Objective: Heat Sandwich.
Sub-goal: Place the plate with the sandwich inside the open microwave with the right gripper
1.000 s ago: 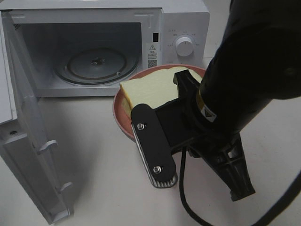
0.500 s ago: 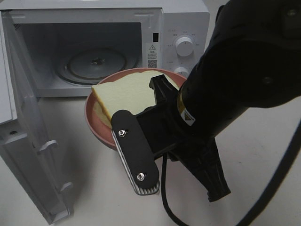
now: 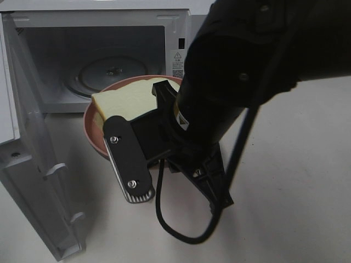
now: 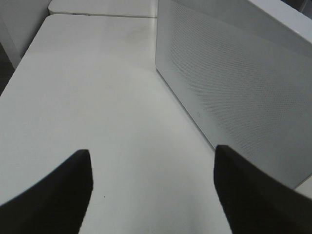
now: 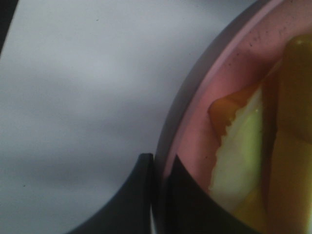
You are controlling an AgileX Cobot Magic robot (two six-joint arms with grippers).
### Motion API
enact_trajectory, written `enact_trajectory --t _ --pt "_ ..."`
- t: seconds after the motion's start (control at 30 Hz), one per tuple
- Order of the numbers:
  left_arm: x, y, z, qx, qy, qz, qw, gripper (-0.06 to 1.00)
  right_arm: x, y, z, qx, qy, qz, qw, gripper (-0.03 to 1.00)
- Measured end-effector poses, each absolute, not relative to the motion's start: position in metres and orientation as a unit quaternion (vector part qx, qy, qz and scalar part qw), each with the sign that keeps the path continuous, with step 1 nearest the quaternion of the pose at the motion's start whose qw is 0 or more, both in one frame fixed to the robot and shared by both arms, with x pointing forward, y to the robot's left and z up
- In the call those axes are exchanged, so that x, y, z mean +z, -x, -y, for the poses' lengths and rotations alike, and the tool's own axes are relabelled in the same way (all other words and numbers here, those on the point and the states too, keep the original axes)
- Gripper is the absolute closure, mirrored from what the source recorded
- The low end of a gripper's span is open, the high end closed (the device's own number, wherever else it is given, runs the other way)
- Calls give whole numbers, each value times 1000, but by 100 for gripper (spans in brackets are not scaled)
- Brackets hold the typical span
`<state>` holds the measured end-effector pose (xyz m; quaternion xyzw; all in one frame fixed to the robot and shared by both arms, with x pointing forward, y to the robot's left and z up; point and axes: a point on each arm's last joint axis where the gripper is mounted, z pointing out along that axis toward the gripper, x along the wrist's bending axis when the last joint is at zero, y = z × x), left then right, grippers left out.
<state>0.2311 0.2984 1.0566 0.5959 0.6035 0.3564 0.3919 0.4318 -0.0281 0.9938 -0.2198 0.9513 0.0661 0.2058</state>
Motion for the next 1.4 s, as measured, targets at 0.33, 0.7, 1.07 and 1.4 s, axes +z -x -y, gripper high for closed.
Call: enact_trajectory --t 0.33,0.7,1.07,1.4 --pt "1057 -231 -298 356 -596 -604 392 27 989 -463 2 66 233 -946 217 93" --pt "1057 -231 -298 356 -596 -604 392 27 980 -505 -21 65 237 -943 223 93" --pt "1057 -231 -298 356 -596 -604 392 27 966 -549 -37 73 221 -949 213 93" --pt "1057 -231 -298 356 -596 -604 392 27 960 -602 -50 87 186 -950 237 93"
